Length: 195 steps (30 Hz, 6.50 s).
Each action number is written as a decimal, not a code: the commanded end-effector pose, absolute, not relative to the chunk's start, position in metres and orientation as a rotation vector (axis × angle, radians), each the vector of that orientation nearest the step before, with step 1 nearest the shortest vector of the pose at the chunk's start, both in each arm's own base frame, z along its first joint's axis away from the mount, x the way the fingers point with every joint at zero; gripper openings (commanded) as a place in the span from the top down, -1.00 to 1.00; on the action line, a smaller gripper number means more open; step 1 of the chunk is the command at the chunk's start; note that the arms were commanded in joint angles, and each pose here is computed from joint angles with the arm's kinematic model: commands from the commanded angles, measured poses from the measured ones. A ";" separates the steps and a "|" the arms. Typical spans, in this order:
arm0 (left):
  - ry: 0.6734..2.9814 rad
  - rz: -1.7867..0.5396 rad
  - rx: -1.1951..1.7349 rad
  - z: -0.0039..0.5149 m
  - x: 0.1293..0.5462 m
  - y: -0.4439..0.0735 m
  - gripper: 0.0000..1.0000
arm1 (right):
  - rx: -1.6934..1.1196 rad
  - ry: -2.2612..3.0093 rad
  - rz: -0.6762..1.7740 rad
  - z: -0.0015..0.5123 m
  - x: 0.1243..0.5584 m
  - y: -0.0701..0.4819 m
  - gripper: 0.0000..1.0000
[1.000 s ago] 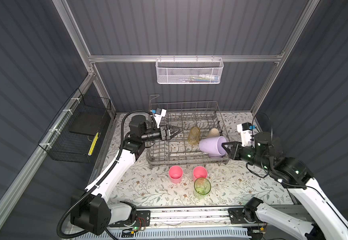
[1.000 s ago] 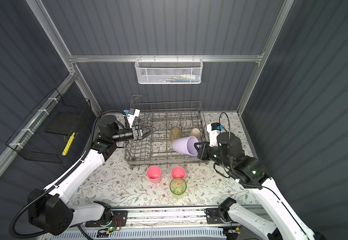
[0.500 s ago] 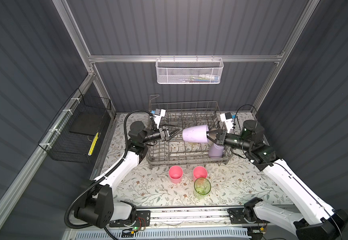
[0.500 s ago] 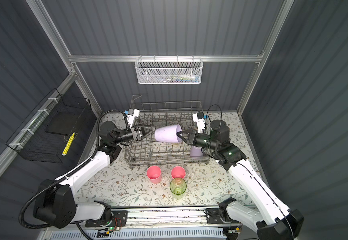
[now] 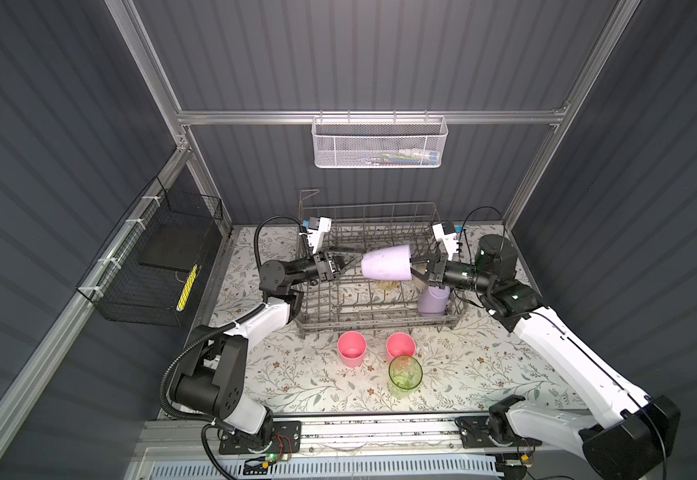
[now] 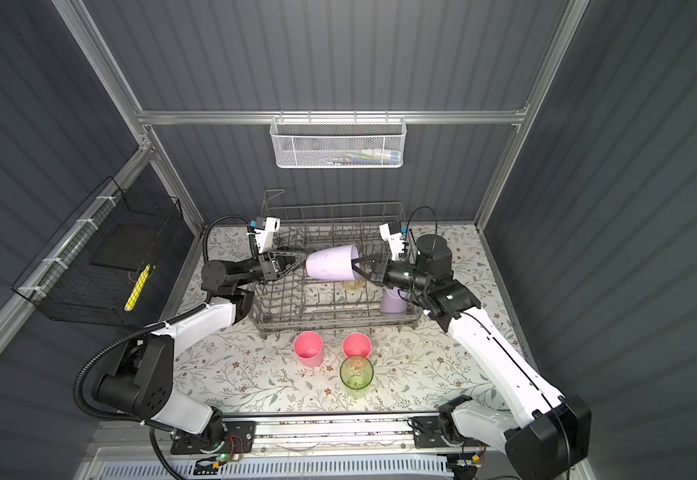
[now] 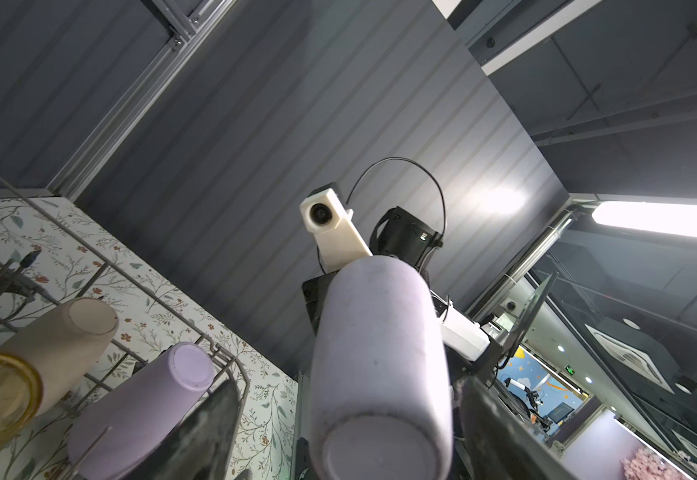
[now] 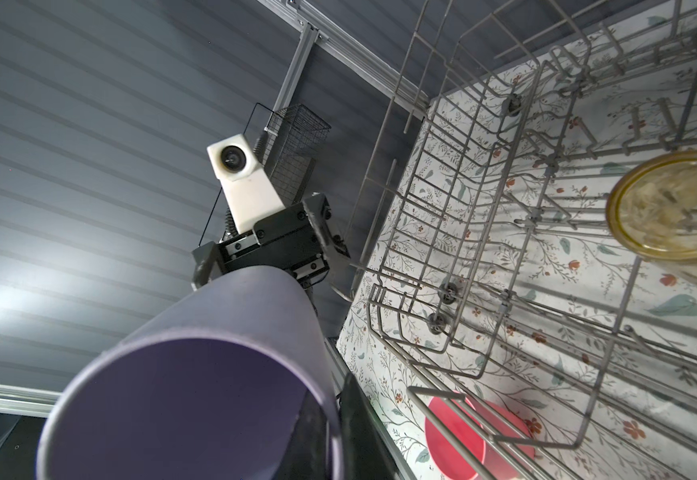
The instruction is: Load the cups into the dish rack
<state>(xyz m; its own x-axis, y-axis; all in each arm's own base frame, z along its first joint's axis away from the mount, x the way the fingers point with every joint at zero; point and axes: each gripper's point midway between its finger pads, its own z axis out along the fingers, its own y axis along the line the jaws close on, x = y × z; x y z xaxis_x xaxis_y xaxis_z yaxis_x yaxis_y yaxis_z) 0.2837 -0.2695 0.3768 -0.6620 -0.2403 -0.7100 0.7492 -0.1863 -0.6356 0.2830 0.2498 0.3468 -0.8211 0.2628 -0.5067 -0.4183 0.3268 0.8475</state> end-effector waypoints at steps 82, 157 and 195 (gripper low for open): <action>1.360 -1.912 0.751 0.392 0.253 -0.287 -0.01 | -0.131 2.008 1.619 0.330 0.303 0.255 0.59; 2.452 -0.457 1.056 0.183 0.321 -0.365 0.22 | 0.154 2.176 0.820 0.258 0.281 0.091 0.39; 2.640 -0.172 1.103 0.107 0.316 -0.357 -0.12 | 0.187 2.197 0.829 0.241 0.279 0.085 0.38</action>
